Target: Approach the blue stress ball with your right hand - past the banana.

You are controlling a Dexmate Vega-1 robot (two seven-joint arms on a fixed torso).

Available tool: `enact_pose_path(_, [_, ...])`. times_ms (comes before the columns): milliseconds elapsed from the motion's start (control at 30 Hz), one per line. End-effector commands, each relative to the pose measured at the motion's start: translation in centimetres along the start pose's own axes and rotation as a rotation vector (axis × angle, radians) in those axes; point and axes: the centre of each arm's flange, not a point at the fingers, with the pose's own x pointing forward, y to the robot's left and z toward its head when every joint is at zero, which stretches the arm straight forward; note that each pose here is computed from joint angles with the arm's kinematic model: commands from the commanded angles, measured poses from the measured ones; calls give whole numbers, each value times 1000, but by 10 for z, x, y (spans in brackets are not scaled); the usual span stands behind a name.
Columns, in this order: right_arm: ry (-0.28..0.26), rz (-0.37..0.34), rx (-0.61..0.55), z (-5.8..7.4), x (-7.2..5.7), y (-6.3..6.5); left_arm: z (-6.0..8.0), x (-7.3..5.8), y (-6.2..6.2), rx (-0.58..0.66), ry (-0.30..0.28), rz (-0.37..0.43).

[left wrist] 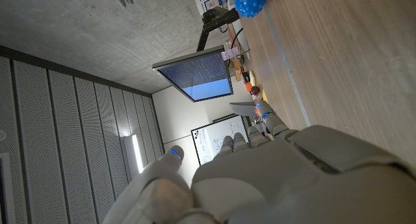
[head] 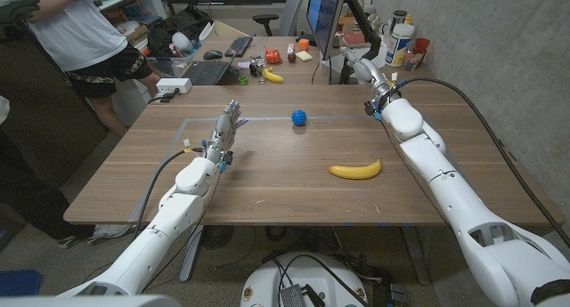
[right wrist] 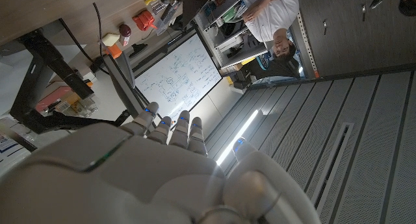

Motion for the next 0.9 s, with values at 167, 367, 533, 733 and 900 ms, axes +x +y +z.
enact_pose_path(167, [-13, 16, -46, 7, 6, 4, -2, 1, -1, -1, 1, -4])
enact_pose_path(367, [-17, 23, -67, 10, 9, 7, -2, 0, 0, 2, 2, -2])
enact_pose_path(533, [-22, 31, -84, 12, 12, 11, -2, -1, 0, 1, 2, 1])
enact_pose_path(733, [-27, 33, -101, 14, 15, 13, -2, -1, 1, 0, 2, -1])
enact_pose_path(900, [-31, 31, -125, 17, 16, 15, -2, 0, 1, 0, 5, -5])
